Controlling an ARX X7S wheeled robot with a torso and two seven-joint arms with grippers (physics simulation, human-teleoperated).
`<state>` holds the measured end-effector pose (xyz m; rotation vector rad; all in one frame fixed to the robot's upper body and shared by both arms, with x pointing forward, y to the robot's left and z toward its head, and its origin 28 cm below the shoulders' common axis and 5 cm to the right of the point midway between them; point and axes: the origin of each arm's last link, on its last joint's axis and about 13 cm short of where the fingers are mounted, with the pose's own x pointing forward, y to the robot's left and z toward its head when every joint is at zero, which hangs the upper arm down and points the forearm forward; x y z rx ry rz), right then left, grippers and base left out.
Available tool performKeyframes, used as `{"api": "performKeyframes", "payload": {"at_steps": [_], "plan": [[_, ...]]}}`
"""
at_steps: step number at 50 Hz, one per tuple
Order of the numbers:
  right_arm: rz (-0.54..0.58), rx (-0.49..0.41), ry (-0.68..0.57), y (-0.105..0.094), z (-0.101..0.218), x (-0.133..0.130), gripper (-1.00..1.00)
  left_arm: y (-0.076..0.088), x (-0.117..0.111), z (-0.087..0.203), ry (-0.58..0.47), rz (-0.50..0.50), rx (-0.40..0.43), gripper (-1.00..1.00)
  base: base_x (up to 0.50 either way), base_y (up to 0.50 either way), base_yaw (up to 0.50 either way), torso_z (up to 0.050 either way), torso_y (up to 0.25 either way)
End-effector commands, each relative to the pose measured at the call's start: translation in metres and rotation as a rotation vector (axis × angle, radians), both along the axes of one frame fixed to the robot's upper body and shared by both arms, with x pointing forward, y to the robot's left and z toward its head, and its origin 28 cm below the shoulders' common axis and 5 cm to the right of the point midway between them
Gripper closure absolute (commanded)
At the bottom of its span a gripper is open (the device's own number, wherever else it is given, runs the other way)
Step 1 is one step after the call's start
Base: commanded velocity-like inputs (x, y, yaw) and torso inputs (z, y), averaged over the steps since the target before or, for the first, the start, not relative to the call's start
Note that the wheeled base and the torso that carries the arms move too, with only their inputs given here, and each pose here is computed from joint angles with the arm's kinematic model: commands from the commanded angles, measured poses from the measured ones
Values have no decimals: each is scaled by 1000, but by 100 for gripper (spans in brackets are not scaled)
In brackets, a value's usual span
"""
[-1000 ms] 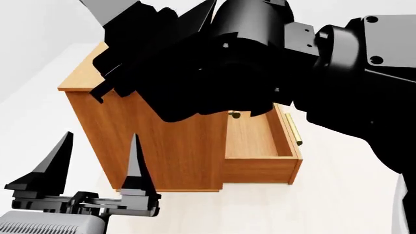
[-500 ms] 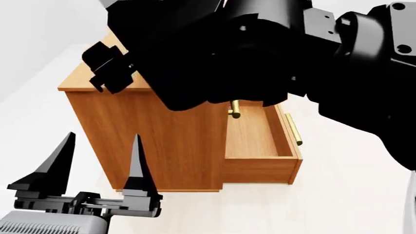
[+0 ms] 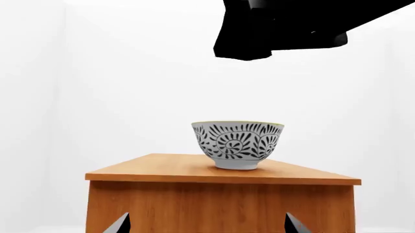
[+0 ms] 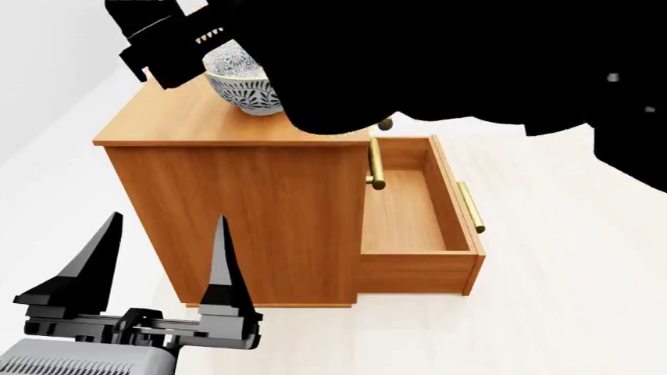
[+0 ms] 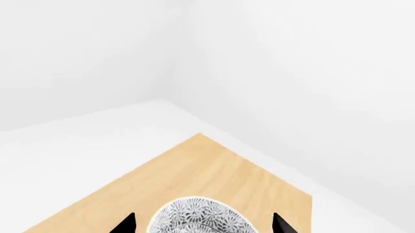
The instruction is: Put the bowl on top of the cabinet.
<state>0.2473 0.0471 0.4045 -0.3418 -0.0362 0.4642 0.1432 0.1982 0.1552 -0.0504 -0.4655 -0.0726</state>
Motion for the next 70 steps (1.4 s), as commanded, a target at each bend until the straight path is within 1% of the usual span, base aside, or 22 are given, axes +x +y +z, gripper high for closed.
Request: {"api": "performKeyframes", "payload": {"at_steps": [1,12,21,28,42,49,58,70], "plan": [[-20,72,-80,-22,13,-11,-100,-1,0,0,-1,-2,4,-100,0,0,0,0,0],[-38,127,-126,-45,17,-22,-100,-1,0,0,0,-4,6,-100,0,0,0,0,0],[-43,150,-149,-57,15,-30,-100,-2,0,-1,-1,-6,7,-100,0,0,0,0,0],[-43,174,-158,-64,11,-36,-100,-2,0,0,-1,-3,7,-100,0,0,0,0,0],[-97,246,-169,-87,-5,-44,-100,-4,0,0,1,-5,13,-100,0,0,0,0,0],[-106,262,-183,-97,-8,-53,-100,-4,1,1,1,-5,13,-100,0,0,0,0,0],[-138,282,-209,-115,-14,-68,-100,-4,0,-1,0,-3,16,-100,0,0,0,0,0],[-165,300,-217,-129,-28,-80,-100,-2,-1,-1,-3,1,15,-100,0,0,0,0,0]]}}
